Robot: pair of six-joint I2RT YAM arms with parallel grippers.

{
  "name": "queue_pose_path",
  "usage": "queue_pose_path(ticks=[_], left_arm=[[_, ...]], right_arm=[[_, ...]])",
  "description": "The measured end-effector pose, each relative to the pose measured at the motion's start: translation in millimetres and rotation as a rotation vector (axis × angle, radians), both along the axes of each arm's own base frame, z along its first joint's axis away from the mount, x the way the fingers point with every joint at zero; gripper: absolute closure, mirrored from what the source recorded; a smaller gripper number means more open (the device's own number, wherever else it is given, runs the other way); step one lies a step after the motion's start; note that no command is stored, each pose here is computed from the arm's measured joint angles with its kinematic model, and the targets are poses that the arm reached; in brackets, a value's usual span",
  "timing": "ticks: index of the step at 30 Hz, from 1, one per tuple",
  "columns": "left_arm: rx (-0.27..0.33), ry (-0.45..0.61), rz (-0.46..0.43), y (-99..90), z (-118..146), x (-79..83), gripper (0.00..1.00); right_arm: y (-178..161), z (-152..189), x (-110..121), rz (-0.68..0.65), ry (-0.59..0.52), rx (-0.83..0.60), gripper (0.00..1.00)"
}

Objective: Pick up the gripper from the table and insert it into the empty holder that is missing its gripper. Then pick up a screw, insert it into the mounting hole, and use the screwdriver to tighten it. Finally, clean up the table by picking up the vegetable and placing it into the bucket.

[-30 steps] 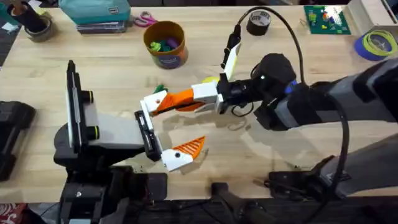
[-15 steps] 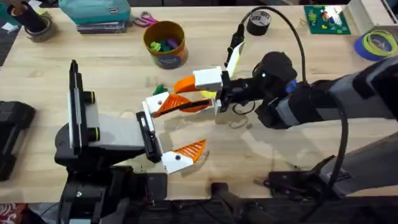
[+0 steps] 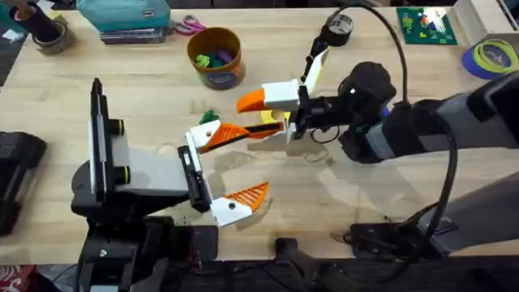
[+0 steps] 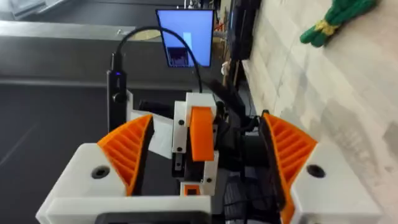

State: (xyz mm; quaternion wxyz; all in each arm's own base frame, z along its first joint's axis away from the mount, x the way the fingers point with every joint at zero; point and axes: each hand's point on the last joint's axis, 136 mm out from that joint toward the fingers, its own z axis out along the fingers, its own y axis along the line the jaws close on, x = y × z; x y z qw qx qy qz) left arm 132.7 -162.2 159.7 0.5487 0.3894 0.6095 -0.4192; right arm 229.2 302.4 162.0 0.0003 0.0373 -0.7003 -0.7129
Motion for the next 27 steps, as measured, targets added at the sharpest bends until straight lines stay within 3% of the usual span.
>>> queue_pose_path(ticks=[10,17,27], left_arm=[[0.0,0.0,0.0,0.0,0,0.0,0.015],[0.0,0.0,-0.003,-0.2,0,-0.4,0.015],[0.0,0.0,-0.003,-0.2,0,-0.5,0.015]], right_arm=[[-43,24,45,-0.088,-0.044,-0.027,0.006],[-72,20,67,-0.113,0.01,-0.14,0.006],[-117,17,92,-0.21,-0.117,-0.337,0.005]])
